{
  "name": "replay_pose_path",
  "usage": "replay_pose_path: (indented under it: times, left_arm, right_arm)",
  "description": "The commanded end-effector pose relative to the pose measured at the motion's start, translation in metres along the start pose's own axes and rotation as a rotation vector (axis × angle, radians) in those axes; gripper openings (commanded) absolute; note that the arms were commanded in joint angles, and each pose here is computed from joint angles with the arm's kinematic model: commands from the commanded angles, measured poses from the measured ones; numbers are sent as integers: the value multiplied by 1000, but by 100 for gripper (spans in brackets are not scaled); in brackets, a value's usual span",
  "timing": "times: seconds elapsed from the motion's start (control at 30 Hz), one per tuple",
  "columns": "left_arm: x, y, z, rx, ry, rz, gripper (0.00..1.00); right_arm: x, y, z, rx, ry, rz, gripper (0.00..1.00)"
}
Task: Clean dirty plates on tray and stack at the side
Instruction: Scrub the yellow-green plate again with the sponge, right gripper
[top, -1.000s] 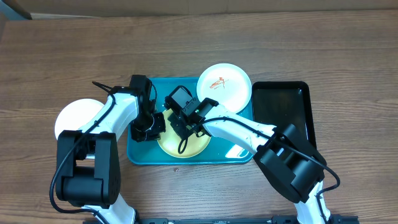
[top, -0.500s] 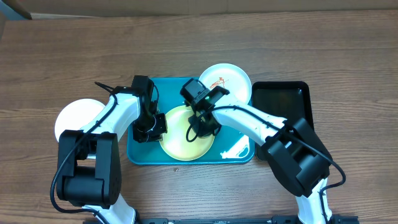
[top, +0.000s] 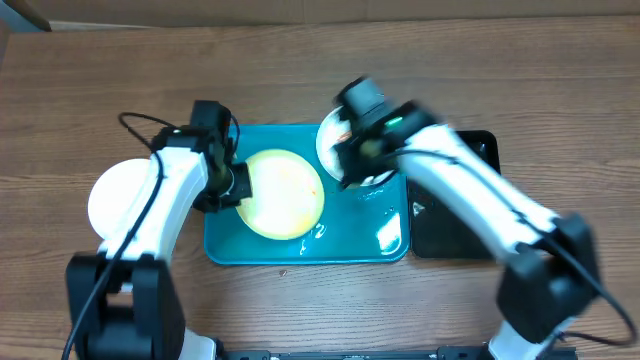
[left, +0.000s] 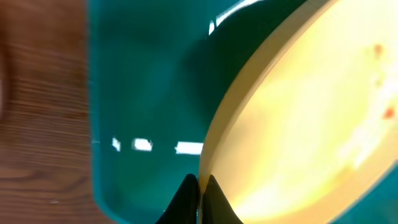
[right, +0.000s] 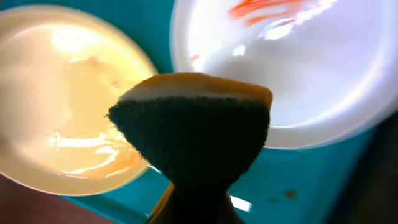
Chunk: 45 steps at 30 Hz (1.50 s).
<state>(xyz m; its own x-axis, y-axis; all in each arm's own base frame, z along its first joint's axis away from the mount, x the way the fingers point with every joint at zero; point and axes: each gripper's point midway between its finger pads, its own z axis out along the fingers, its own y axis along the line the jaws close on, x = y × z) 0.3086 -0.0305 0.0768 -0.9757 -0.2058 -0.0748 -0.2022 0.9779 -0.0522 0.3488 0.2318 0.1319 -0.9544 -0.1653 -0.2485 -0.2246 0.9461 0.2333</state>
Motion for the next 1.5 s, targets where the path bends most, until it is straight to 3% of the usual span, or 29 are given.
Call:
replay_pose_path:
  times: [0.0,0.13,0.33,0.63,0.87,1.13,1.47]
  left_arm:
    - [-14,12,-32,-54,-129,-12,4]
    - [-17,17,-48,-71,-189,-15,4]
    - [-4,9,-37,-70,-133,19,4]
    - [31,-30,14,-59,69,182,4]
    - [46,-38,36,-50,169,199,4]
    - [46,-38,37,-54,177,196,4]
    - [47,-38,37,-53,179,195,4]
  right_arm:
    - [-13,-29,-29,-68,-24,170,4]
    - [-6,-68,-33,-111,31,276,4]
    - [17,-49,-27,-314,108,92,4]
    - [34,7,-4,-277,116,-144,4]
    - [41,51,9,-251,83,-296,5]
    - [56,72,36,-247,137,-328,5]
    - [65,57,100,-183,229,-311,4]
